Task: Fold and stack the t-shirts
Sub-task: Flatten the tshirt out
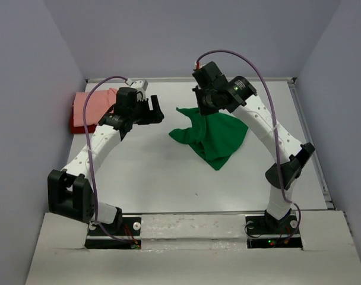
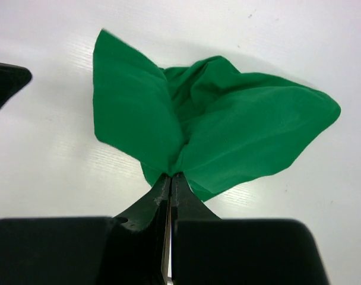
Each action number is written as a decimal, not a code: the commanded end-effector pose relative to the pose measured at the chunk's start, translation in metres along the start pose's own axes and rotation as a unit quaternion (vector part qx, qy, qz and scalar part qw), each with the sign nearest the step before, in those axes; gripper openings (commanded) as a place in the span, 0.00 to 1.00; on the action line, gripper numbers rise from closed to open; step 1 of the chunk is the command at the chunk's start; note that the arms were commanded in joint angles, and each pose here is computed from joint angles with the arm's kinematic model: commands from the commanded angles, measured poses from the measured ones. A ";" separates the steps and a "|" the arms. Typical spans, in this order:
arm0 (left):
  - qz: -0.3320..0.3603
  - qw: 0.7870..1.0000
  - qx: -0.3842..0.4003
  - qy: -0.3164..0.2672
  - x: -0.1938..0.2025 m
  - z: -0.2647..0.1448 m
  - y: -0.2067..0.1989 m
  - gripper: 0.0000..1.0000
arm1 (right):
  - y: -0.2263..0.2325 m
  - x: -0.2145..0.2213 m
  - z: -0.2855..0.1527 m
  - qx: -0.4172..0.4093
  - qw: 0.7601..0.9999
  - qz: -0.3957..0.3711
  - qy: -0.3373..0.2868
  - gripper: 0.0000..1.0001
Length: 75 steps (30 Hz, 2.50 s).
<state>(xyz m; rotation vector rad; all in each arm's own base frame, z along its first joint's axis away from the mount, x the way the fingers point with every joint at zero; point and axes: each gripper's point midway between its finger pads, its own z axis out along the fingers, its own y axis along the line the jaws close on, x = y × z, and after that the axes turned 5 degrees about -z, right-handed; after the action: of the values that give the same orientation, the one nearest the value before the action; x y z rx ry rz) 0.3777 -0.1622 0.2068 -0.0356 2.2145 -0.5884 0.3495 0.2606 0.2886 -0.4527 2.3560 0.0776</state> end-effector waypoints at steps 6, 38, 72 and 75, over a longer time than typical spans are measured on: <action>0.007 1.000 0.009 -0.027 -0.013 -0.017 -0.010 0.62 | 0.004 -0.055 -0.076 -0.039 0.994 0.002 -0.098 0.00; 0.035 0.994 0.031 0.094 0.057 0.060 -0.040 0.57 | -0.112 -0.001 -0.120 0.213 0.961 0.145 -0.099 0.00; 0.033 0.976 -0.034 0.211 0.110 0.145 -0.009 0.63 | -0.097 -0.016 -0.112 0.178 0.970 0.128 -0.101 0.00; 0.033 0.975 -0.046 0.214 0.112 0.144 -0.004 0.68 | -0.096 -0.017 -0.111 0.176 0.971 0.125 -0.101 0.00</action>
<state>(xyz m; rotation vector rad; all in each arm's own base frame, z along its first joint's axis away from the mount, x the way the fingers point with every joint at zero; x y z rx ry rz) 0.4074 -0.2475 0.0353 0.1138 2.6582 -0.4995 0.3346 0.1693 0.3880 0.0587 2.1228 -0.1176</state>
